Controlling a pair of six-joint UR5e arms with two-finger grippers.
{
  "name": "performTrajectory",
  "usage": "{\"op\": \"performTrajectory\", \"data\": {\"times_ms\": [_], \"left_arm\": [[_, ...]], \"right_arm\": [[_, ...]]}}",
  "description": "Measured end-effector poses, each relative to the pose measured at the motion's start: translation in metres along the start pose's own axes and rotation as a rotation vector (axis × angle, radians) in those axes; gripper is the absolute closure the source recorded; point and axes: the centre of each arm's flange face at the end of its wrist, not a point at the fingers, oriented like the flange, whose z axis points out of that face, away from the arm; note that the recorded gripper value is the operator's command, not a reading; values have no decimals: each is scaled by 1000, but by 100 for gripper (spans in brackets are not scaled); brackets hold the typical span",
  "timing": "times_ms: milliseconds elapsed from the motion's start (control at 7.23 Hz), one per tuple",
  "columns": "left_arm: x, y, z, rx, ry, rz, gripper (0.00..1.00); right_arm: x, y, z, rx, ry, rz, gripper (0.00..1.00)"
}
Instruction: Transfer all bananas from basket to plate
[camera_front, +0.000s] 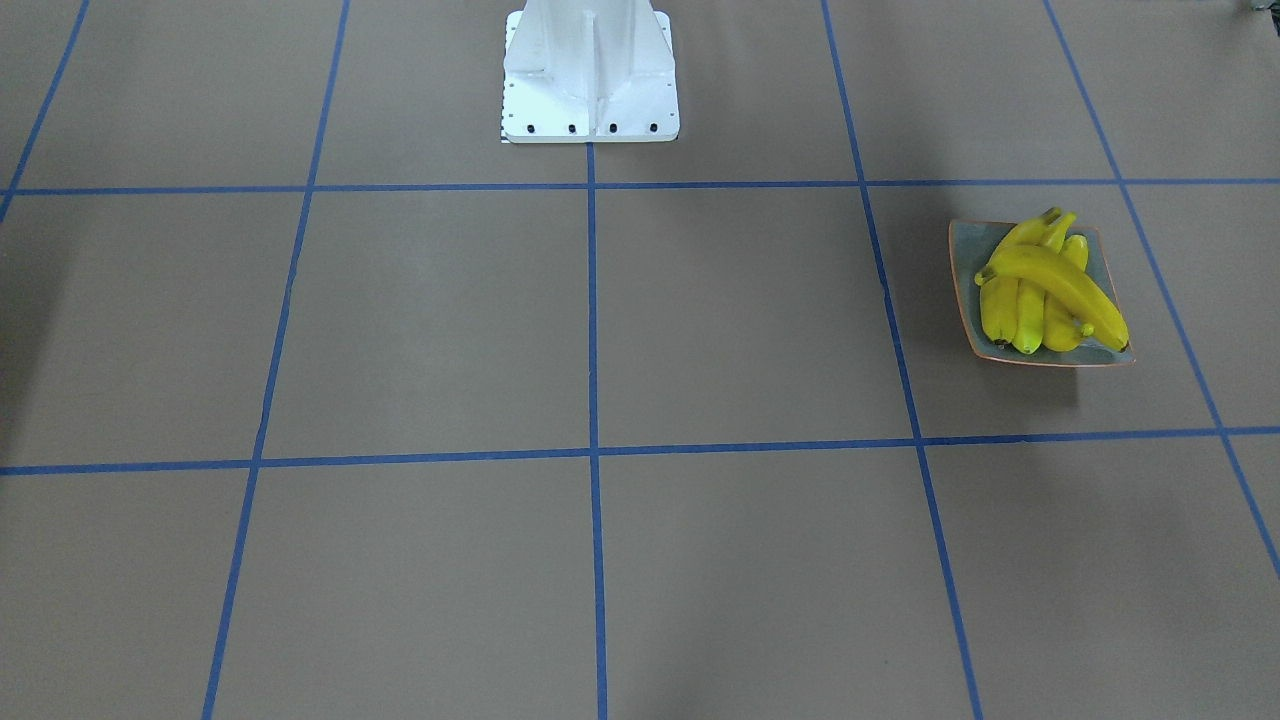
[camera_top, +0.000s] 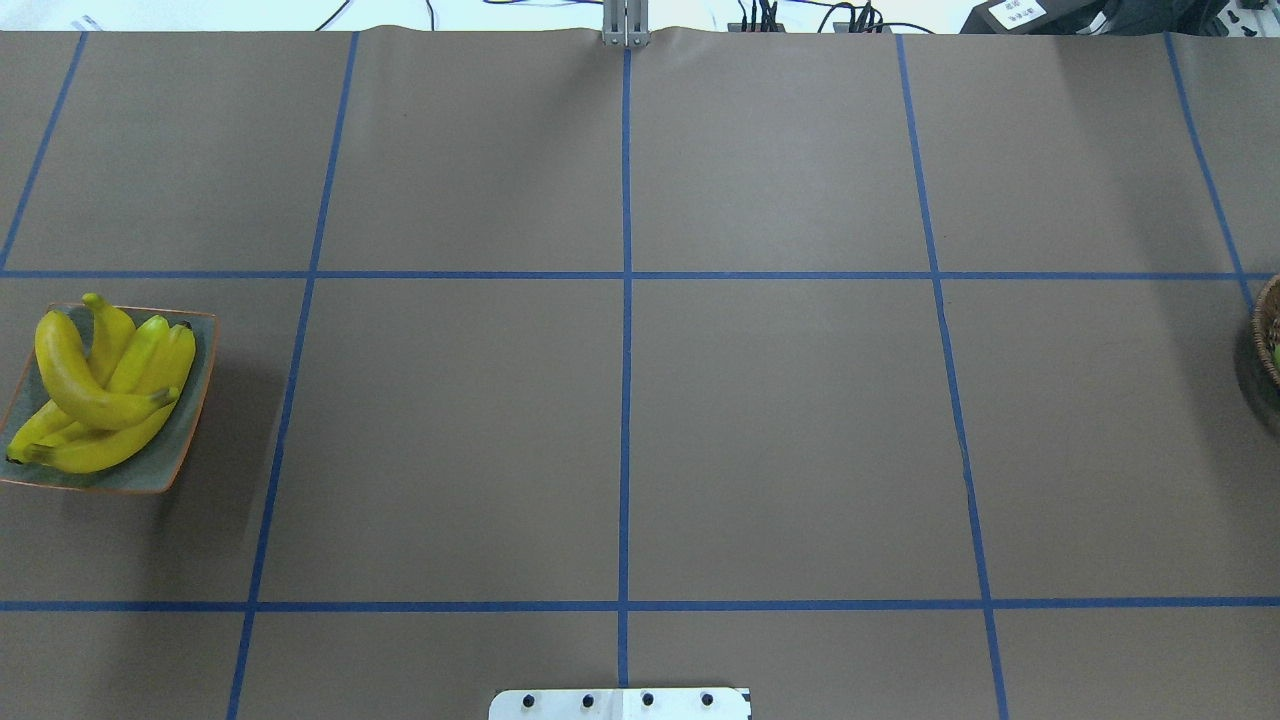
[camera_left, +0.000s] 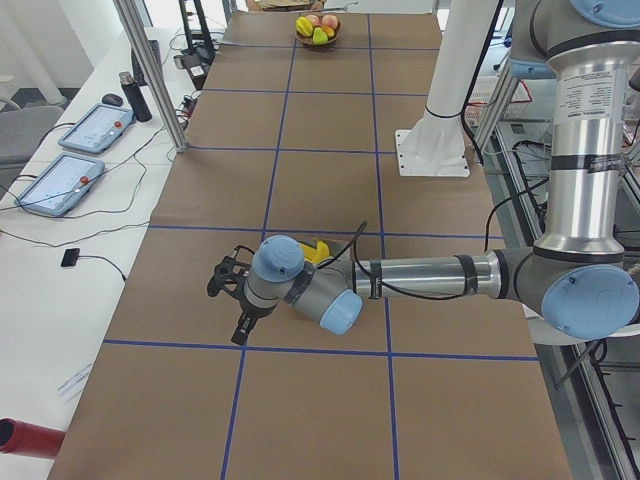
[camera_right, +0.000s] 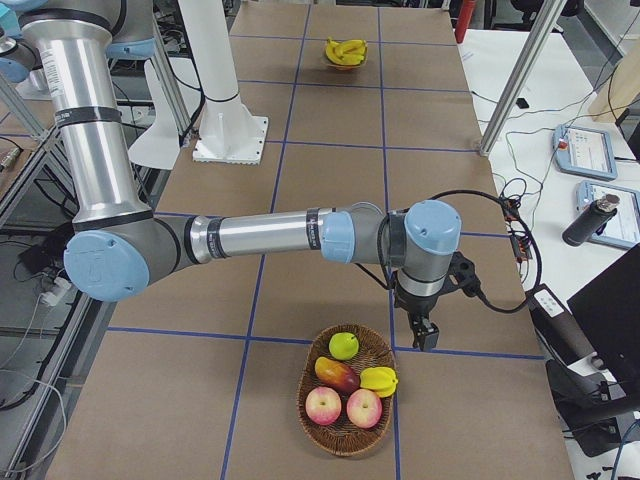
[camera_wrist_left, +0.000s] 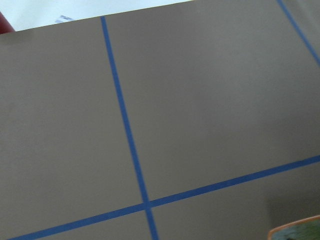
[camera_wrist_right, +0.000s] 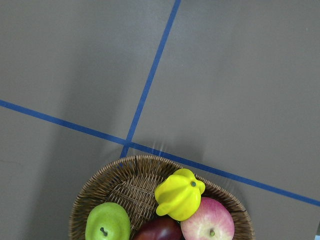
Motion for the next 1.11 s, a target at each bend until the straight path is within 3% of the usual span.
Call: {"op": "performTrajectory", "data": {"times_ms": [277, 553, 1106], "left_arm": [[-31, 9, -19, -112, -17, -61, 0], [-39, 22, -17, -171, -9, -112, 0], [-21, 32, -35, -153, -10, -107, 0]], "right_arm": [[-9, -2, 5, -6, -3, 121, 0], [-29, -15, 20, -10, -3, 166, 0], [-44, -26, 35, 24, -1, 145, 0]]}}
